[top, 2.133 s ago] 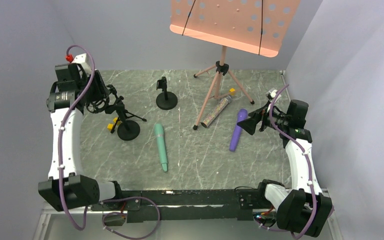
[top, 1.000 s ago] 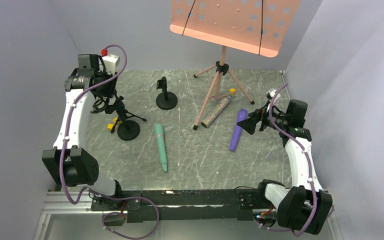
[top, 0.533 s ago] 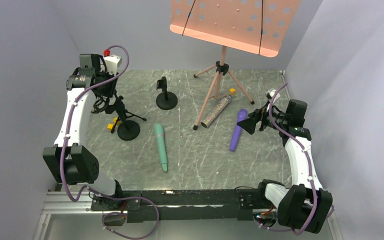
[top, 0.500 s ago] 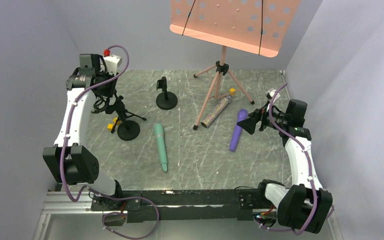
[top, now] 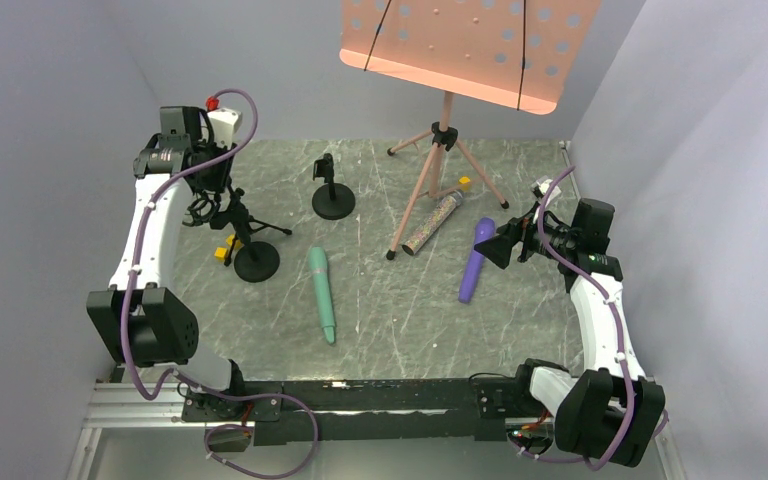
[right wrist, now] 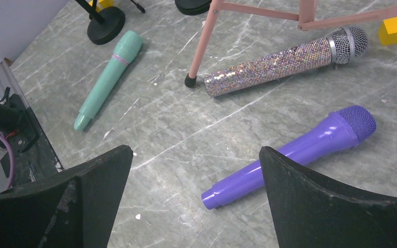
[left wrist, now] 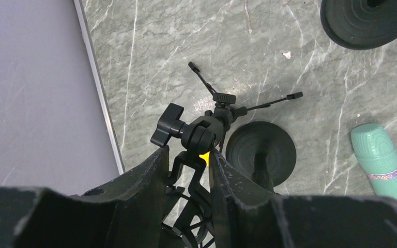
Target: Attach the microphones to the stand
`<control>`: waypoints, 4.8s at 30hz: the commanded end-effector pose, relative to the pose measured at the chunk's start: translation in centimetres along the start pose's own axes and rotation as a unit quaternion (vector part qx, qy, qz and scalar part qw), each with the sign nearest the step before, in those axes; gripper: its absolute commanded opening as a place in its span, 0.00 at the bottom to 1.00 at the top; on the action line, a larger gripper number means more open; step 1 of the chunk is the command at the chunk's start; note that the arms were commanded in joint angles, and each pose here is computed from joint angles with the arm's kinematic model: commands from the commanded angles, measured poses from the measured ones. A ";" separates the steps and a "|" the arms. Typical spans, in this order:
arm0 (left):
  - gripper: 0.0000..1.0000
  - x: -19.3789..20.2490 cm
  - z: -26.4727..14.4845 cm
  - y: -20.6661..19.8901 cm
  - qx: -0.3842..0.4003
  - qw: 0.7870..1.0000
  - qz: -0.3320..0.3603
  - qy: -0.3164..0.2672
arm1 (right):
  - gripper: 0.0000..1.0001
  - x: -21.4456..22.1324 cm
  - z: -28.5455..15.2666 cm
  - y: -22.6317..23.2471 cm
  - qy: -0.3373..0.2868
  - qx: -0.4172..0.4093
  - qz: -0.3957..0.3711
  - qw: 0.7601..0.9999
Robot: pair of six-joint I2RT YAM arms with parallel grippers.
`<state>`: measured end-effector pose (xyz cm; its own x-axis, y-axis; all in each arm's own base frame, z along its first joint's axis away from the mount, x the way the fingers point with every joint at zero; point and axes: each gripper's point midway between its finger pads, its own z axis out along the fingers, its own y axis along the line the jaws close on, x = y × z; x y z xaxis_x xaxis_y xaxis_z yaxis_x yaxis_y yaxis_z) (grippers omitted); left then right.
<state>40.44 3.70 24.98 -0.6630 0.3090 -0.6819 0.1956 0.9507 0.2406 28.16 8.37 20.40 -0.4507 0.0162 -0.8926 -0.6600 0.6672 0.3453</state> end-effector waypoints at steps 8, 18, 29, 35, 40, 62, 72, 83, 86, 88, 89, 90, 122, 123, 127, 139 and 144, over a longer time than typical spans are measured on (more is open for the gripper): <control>0.28 -1.0 0.5 1.3 -0.033 0.999 -0.015 -0.013 | 1.00 -1.8 -0.1 -0.2 -0.013 0.005 -0.038 0.999; 0.00 -4.0 -1.2 2.9 -0.064 0.996 -0.025 -0.058 | 1.00 -1.8 -0.1 -0.3 -0.012 0.008 -0.039 0.999; 0.00 -8.9 -6.1 4.1 -0.085 0.984 -0.047 -0.152 | 1.00 -1.8 -0.2 -0.3 -0.012 0.011 -0.042 0.999; 0.00 -11.3 -9.9 4.3 -0.091 0.972 -0.047 -0.212 | 1.00 -1.8 -0.2 -0.3 -0.012 0.011 -0.043 0.999; 0.00 -13.5 -12.7 2.8 -0.065 0.962 -0.034 -0.265 | 1.00 -1.8 -0.2 -0.3 -0.012 0.012 -0.043 0.999; 0.00 -16.7 -17.9 -3.4 0.031 0.933 0.005 -0.358 | 1.00 -1.8 -0.2 -0.3 -0.013 0.012 -0.045 0.999; 0.00 -16.1 -21.0 -6.4 0.108 0.920 0.005 -0.377 | 1.00 -1.8 -0.3 -0.4 -0.012 0.014 -0.046 0.999; 0.00 -11.4 -23.9 -16.0 0.289 0.885 0.031 -0.365 | 1.00 -1.8 -0.3 -0.5 -0.010 0.016 -0.047 0.999; 0.00 -9.3 -23.9 -19.6 0.345 0.868 0.033 -0.355 | 1.00 -1.7 -0.3 -0.5 -0.010 0.018 -0.048 0.999; 0.00 -8.1 -23.3 -21.8 0.368 0.861 0.038 -0.348 | 1.00 -1.7 -0.3 -0.6 -0.010 0.020 -0.048 0.999; 0.00 -7.7 -23.0 -22.8 0.375 0.861 0.034 -0.342 | 1.00 -1.6 -0.2 -0.7 -0.008 0.020 -0.046 0.999; 0.00 -7.1 -22.5 -23.9 0.380 0.863 0.030 -0.331 | 1.00 -1.6 -0.2 -0.8 -0.008 0.021 -0.047 0.999; 0.65 -1.7 -15.4 -36.5 0.308 0.915 0.181 -0.186 | 1.00 -1.2 -0.1 -1.4 0.001 0.031 -0.045 0.999; 0.70 -1.8 -15.6 -36.4 0.309 0.915 0.177 -0.187 | 1.00 -1.2 -0.1 -1.5 0.001 0.032 -0.045 0.999; 0.82 -2.4 -16.8 -35.8 0.314 0.913 0.163 -0.203 | 1.00 -1.1 -0.1 -1.5 0.002 0.032 -0.043 0.999; 0.99 -3.2 -20.1 -34.1 0.339 0.896 0.115 -0.263 | 1.00 -0.9 0.0 -1.7 0.005 0.033 -0.042 0.999; 0.99 -2.8 -20.2 -33.3 0.341 0.897 0.089 -0.265 | 1.00 -0.8 0.0 -1.8 0.006 0.034 -0.042 0.999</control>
<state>21.28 -29.72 32.35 -0.1455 0.3269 -0.9338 0.7967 0.5983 0.0853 29.09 7.25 19.05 -0.4541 -0.0246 -0.8906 -0.6288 0.7170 0.3008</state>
